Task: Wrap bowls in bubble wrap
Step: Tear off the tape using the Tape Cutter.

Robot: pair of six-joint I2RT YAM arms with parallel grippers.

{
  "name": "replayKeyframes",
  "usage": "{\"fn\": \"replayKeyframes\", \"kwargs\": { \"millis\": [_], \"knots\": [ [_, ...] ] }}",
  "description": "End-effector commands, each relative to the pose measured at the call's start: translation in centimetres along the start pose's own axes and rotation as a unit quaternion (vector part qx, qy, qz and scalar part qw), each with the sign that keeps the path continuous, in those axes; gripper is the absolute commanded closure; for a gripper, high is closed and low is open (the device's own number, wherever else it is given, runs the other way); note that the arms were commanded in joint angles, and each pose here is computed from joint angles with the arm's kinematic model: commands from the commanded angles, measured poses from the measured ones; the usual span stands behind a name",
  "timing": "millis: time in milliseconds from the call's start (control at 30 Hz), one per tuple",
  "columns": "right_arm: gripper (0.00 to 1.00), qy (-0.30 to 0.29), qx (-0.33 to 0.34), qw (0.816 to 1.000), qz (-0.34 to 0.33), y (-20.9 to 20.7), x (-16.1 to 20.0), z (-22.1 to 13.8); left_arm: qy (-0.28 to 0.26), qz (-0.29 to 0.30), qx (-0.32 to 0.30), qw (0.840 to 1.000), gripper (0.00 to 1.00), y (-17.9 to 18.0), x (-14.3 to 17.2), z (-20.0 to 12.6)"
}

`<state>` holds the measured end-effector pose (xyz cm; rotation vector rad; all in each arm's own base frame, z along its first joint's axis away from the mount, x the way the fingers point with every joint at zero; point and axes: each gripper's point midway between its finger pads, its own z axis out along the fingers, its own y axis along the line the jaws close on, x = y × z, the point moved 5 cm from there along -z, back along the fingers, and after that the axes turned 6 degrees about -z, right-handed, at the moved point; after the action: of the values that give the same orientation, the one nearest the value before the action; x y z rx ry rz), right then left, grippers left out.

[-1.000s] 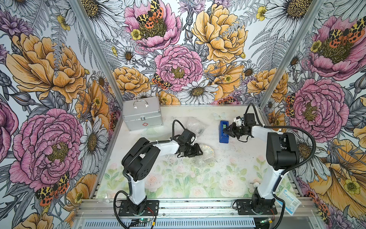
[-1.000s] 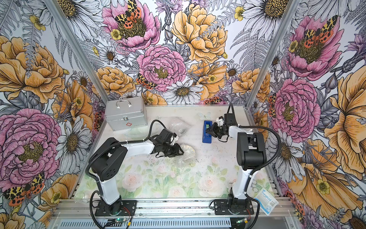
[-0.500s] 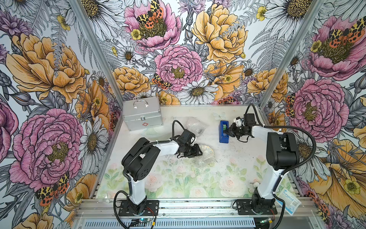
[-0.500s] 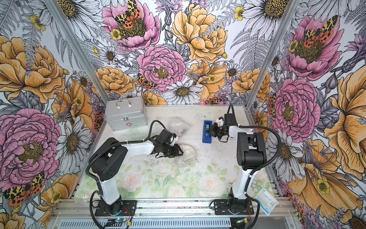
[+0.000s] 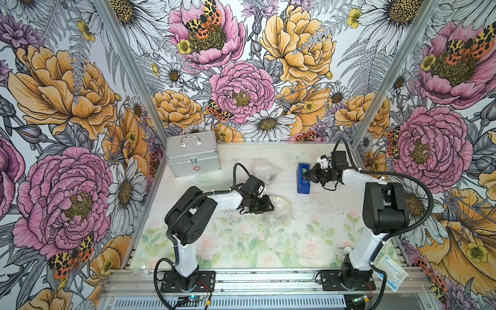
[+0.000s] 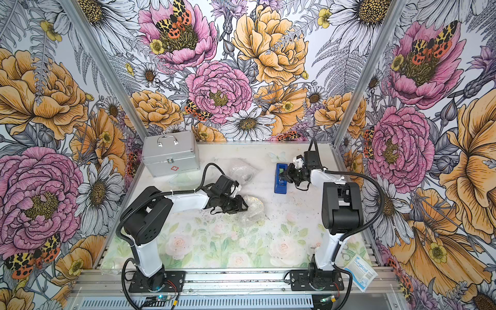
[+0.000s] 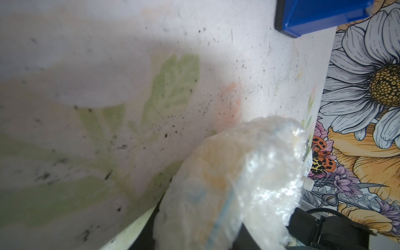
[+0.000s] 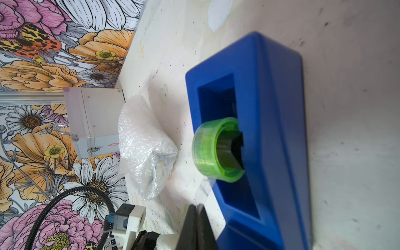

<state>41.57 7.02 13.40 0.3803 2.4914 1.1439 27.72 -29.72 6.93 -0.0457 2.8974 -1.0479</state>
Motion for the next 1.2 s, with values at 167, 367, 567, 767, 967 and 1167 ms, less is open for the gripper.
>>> {"fn": "replayKeyframes", "kwargs": {
  "millis": [167, 367, 567, 767, 967, 1167],
  "knots": [
    [1.0, -0.03, -0.051, 0.997, -0.046, 5.0, -1.1, -2.8, 0.005, 0.007, 0.013, 1.0, 0.64, -0.2, 0.3, -0.4],
    [1.0, -0.029, -0.05, 0.997, -0.047, 5.3, -0.3, -3.1, 0.007, 0.005, 0.013, 1.0, 0.65, -0.1, 0.3, -0.3],
    [1.0, -0.033, -0.035, 0.998, -0.044, 4.7, 2.0, -3.9, 0.011, 0.003, 0.012, 1.0, 0.65, 0.0, 0.3, -0.1],
    [1.0, -0.015, -0.008, 0.999, -0.028, 2.3, 4.9, -3.4, 0.013, 0.002, 0.013, 1.0, 0.65, 0.0, 0.4, 0.0],
    [1.0, 0.007, 0.01, 1.0, -0.023, 0.8, 7.4, -2.3, 0.014, 0.0, 0.012, 1.0, 0.65, 0.1, 0.4, 0.1],
    [1.0, 0.003, 0.019, 1.0, -0.015, -0.2, 8.7, -2.4, 0.017, -0.001, 0.012, 1.0, 0.65, 0.2, 0.5, 0.3]
  ]
}}
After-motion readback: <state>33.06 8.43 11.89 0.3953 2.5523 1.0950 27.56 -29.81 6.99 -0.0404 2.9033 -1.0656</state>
